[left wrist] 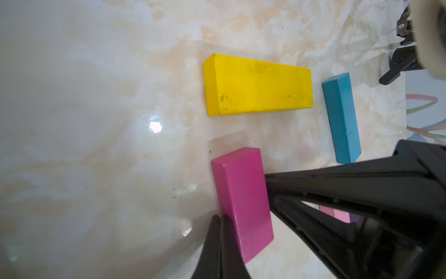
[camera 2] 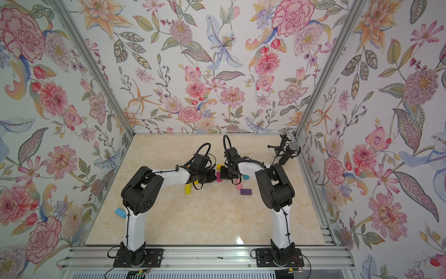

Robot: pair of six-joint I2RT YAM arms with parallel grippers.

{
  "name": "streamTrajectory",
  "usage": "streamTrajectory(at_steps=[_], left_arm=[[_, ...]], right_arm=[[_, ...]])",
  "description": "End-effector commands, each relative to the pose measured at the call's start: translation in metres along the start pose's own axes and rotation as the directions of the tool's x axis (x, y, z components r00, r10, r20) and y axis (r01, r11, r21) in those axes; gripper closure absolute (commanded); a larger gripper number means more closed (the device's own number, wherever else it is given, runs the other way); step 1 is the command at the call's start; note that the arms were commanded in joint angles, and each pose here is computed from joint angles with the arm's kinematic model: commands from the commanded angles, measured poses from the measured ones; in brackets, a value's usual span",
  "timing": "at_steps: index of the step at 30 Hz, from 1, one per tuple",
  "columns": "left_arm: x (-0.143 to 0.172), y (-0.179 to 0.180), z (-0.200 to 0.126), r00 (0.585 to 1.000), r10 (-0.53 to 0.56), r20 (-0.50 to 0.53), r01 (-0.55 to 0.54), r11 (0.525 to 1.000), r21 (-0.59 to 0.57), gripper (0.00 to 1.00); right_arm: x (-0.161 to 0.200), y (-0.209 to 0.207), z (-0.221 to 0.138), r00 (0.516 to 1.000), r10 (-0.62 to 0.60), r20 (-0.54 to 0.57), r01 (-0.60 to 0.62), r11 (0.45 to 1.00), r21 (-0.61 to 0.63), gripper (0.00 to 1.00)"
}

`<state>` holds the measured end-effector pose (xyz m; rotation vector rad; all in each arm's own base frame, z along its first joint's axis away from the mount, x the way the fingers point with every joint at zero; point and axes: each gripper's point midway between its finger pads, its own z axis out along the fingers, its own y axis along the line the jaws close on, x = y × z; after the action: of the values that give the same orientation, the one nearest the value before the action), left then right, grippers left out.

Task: Assemble the letter p with building blocks
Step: Assemble the building block at the center of the board.

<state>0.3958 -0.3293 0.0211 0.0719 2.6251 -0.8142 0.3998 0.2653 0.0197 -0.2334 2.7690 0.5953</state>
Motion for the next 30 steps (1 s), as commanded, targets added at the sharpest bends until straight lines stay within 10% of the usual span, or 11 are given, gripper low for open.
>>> streamTrajectory(at_steps=[1, 30], left_arm=[[-0.006, 0.003, -0.010, 1.000, 0.004, 0.020, -0.004, 1.000, -0.012, 1.00], [-0.029, 0.001, -0.004, 0.999, 0.004, 0.032, -0.004, 1.000, -0.001, 1.00]], right_arm=[[0.025, -0.007, 0.021, 0.996, 0.028, -0.089, -0.025, 0.999, 0.025, 1.00], [0.019, -0.009, 0.020, 0.996, 0.037, -0.079, -0.036, 0.999, 0.025, 1.00]])
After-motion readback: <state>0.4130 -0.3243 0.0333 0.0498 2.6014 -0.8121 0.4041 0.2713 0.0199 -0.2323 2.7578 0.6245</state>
